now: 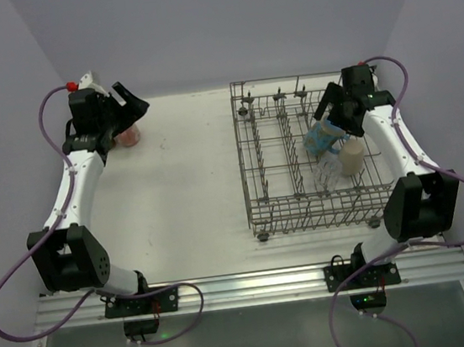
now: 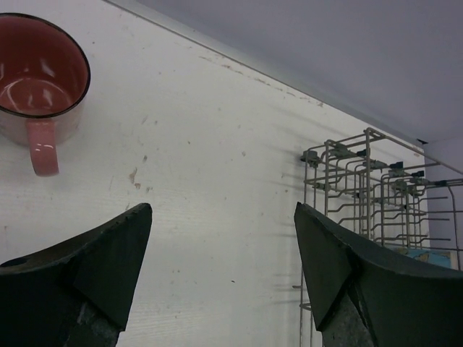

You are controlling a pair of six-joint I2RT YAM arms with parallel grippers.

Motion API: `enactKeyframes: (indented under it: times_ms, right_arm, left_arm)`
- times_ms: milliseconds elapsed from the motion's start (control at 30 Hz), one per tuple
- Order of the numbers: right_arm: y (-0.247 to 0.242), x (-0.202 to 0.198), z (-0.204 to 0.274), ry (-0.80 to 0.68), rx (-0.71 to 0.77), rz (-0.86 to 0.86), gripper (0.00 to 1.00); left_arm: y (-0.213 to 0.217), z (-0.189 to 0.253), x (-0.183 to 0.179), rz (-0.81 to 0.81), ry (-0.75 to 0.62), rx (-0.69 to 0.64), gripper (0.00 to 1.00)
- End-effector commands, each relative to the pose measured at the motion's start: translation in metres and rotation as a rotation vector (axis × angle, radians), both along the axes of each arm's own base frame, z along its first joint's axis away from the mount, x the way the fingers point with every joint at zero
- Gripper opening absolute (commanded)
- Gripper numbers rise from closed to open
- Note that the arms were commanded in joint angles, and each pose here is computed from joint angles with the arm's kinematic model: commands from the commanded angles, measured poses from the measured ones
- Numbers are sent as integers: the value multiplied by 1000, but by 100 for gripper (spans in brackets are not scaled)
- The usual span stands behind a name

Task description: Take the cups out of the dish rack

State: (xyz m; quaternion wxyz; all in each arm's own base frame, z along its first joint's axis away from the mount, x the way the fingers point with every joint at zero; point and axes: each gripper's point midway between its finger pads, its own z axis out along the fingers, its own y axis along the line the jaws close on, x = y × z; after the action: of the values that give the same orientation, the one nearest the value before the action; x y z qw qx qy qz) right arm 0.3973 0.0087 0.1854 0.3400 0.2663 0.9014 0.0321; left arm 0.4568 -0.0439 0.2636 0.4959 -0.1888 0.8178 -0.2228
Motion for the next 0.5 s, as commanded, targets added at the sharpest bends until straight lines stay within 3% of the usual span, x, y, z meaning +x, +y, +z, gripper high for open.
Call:
enactKeyframes:
  times_ms: [0,467]
  right_arm:
    - [11,9,5,-8,111,6,99]
    - [-1,26,-2,8,207,-23,99]
  left_arm:
    - [-14,37,-6,-55,-103,-17,84]
    - [-35,38,-11,-134,-112,-13,84]
